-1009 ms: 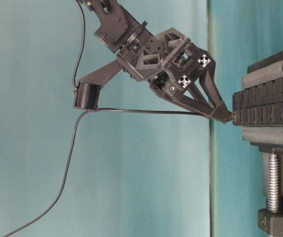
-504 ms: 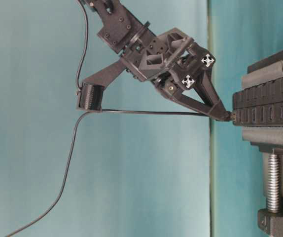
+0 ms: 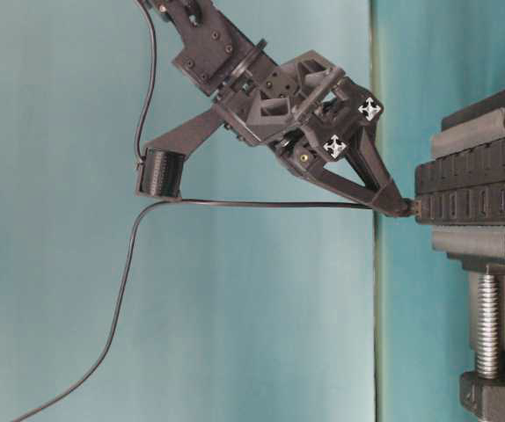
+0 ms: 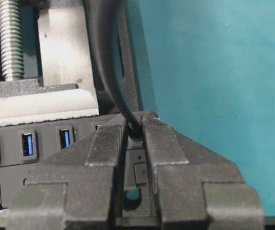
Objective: Insert the USB into the second port from the front of the fixed hub.
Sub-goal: 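Pull the gripped USB plug straight out of the end port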
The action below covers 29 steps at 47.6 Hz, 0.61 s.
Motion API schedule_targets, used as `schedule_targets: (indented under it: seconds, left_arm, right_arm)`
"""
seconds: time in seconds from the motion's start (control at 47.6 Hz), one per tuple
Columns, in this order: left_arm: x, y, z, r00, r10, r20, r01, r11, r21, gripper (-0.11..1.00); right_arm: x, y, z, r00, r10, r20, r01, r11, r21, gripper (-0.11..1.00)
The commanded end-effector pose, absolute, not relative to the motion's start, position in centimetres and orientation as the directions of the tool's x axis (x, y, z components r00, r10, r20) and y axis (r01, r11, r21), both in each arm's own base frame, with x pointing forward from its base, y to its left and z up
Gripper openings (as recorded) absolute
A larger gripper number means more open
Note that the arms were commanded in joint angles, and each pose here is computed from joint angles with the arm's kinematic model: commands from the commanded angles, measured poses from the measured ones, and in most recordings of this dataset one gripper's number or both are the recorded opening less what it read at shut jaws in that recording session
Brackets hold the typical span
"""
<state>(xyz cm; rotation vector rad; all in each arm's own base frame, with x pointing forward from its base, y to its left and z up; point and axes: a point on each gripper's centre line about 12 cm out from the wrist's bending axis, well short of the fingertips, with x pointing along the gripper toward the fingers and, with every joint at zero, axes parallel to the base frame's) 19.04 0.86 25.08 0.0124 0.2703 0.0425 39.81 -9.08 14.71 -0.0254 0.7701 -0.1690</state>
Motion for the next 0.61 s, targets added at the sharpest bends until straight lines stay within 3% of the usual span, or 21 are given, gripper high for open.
schedule_targets:
  seconds: [0.0,0.588]
  left_arm:
    - [19.2,0.9,25.5,0.965,0.045,-0.258,-0.042,0.999,0.019,0.0]
    - [19.2,0.9,25.7,0.967,0.045,-0.249,-0.042,0.999,0.019,0.01]
  right_arm:
    - [40.5,-9.1,16.6,0.744,-0.168,-0.647,0.141,0.986,-0.094,0.1]
    - [40.0,-8.9,20.7,0.78,-0.174,-0.602,0.158,0.984,-0.079,0.09]
